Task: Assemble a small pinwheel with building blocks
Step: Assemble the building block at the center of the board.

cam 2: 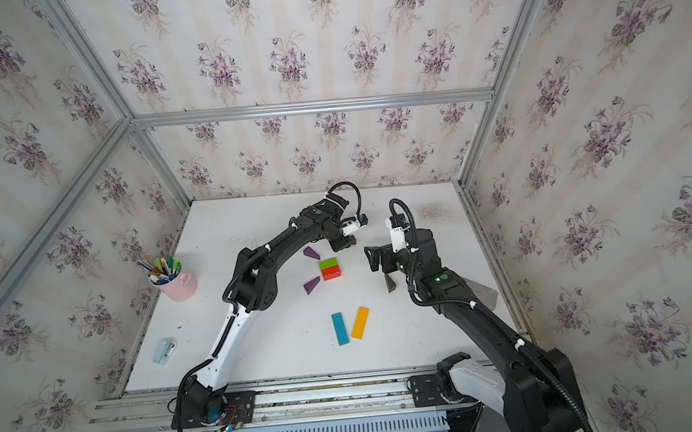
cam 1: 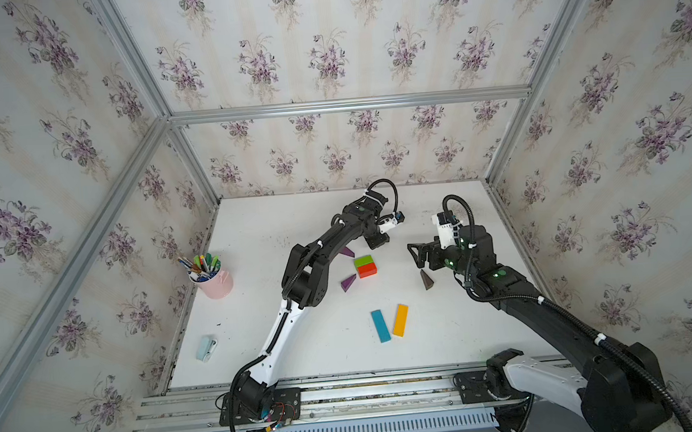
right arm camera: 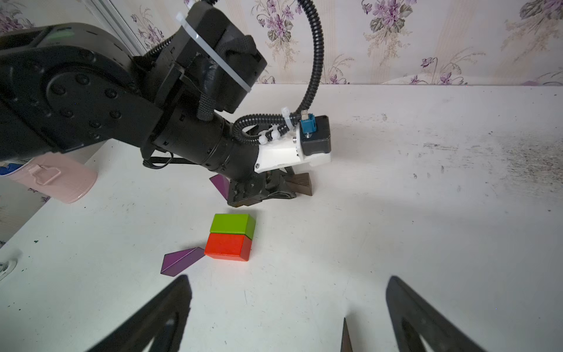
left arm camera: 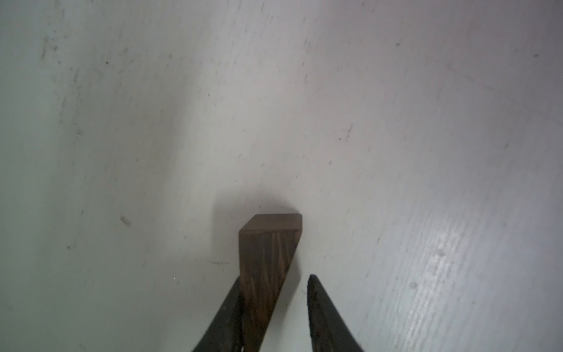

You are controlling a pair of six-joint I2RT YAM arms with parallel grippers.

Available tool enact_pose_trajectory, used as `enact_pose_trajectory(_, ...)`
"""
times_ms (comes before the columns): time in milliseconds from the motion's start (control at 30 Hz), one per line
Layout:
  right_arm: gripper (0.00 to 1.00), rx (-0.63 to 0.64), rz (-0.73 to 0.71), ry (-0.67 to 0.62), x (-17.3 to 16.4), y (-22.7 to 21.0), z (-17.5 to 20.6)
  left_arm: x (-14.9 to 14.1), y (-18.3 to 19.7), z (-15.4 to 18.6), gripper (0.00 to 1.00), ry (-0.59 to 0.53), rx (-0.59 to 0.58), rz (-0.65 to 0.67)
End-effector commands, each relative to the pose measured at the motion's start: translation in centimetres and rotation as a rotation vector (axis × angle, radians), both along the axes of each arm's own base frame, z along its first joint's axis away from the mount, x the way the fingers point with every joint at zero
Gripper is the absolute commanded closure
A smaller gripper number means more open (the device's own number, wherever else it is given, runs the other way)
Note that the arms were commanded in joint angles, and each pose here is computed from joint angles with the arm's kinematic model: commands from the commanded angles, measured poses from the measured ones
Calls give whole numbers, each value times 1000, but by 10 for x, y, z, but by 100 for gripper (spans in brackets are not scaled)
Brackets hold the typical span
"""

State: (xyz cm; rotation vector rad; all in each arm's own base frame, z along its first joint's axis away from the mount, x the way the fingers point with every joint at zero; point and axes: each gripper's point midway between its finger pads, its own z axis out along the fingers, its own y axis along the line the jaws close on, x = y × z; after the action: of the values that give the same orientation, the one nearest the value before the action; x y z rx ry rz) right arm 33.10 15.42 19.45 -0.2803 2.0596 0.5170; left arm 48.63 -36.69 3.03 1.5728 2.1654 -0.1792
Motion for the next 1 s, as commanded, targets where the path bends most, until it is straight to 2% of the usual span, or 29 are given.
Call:
enact_pose_trajectory(0,0,9,14,-7,0,3,2,-6,-2,2,72,33,-21,2)
enact_pose_trajectory(333,0,16,23,-5,0,5,2,-9,4,-4,81,67,-8,56)
enact_pose_trajectory(600,0,21,32,4,-1,7,-2,-13,12,-6,95,106,-7,157)
enact_pose_trajectory(700,0,28,40,3,0,9,0,-18,14,-7,95,131,-9,184)
enact_pose_trajectory(967,0,35,47,7,0,10,-1,-15,24,-4,98,156,-19,372)
